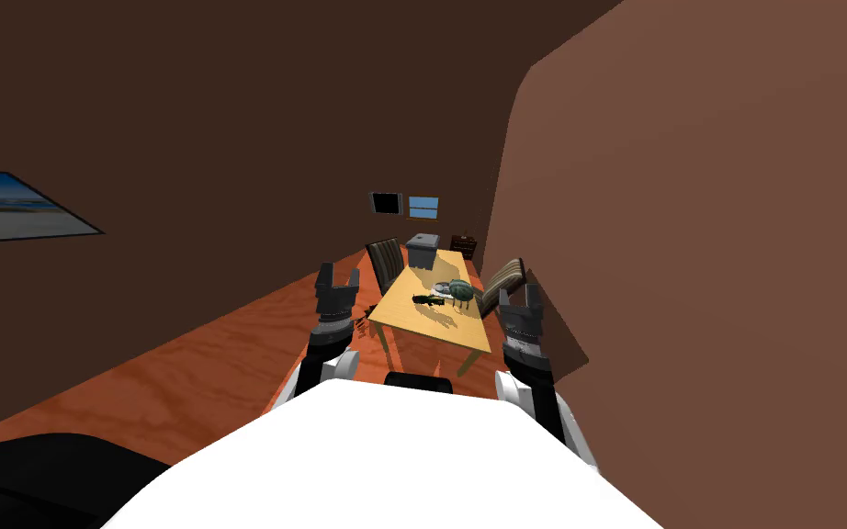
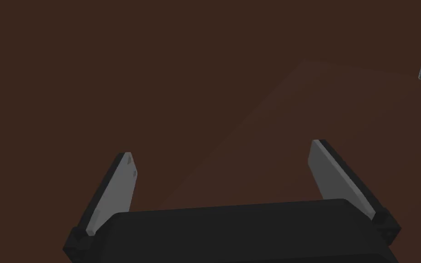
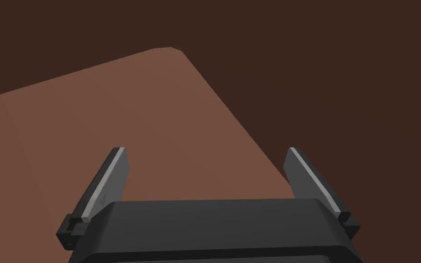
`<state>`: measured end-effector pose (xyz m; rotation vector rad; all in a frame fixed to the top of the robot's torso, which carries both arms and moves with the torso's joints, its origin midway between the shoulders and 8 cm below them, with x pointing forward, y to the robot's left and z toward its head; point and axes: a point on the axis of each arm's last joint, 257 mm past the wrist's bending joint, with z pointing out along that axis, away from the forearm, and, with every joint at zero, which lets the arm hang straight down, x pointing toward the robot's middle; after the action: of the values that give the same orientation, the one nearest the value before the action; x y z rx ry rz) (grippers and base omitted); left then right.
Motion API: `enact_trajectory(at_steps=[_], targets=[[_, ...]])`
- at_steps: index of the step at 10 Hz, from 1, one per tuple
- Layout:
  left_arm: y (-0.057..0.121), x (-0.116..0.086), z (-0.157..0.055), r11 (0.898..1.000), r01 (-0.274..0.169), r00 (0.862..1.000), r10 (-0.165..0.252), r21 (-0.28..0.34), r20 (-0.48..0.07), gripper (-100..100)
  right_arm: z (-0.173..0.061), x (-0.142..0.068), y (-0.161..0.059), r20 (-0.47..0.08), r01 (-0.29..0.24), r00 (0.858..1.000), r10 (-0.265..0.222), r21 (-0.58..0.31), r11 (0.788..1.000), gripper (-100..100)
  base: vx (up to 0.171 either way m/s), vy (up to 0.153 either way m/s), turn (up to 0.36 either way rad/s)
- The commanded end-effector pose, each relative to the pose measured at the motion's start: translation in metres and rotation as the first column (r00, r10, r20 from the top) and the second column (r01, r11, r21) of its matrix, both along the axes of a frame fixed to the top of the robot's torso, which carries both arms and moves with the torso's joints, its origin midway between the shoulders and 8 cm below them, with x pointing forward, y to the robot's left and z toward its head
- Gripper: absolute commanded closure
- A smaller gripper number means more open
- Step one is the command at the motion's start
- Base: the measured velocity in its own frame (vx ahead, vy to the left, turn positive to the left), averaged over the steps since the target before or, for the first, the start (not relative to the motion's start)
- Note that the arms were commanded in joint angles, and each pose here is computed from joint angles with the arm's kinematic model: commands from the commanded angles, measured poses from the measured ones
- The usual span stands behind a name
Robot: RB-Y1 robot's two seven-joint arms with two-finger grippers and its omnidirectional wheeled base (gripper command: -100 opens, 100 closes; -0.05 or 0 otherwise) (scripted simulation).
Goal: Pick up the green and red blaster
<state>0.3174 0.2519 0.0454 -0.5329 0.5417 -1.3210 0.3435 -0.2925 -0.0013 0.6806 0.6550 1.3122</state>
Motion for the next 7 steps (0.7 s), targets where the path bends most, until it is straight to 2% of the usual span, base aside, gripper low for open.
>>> enact_trajectory(at_steps=[1,4,6,7], targets=[[0.0,0.0,0.0,1.0,0.0,1.0,0.0,0.0,0.0,0,-0.008,0.001,0.003,-0.029,-0.01,1.0,0.009,-0.03,1.0,-100,-0.006,0.025,0.065],[0.0,0.0,0.0,1.0,0.0,1.0,0.0,0.0,0.0,0,-0.041,0.001,0.009,-0.14,-0.04,0.99,0.024,-0.115,0.993,-100,-0.019,0.067,0.11],[0.0,0.0,0.0,1.0,0.0,1.0,0.0,0.0,0.0,0,-0.076,-0.003,0.012,-0.248,-0.067,0.968,0.022,-0.174,0.982,-100,-0.024,0.103,0.179],[0.0,0.0,0.0,1.0,0.0,1.0,0.0,0.0,0.0,0,-0.077,-0.003,0.013,-0.252,-0.076,0.967,0.028,-0.186,0.98,-100,-0.008,0.077,0.068]])
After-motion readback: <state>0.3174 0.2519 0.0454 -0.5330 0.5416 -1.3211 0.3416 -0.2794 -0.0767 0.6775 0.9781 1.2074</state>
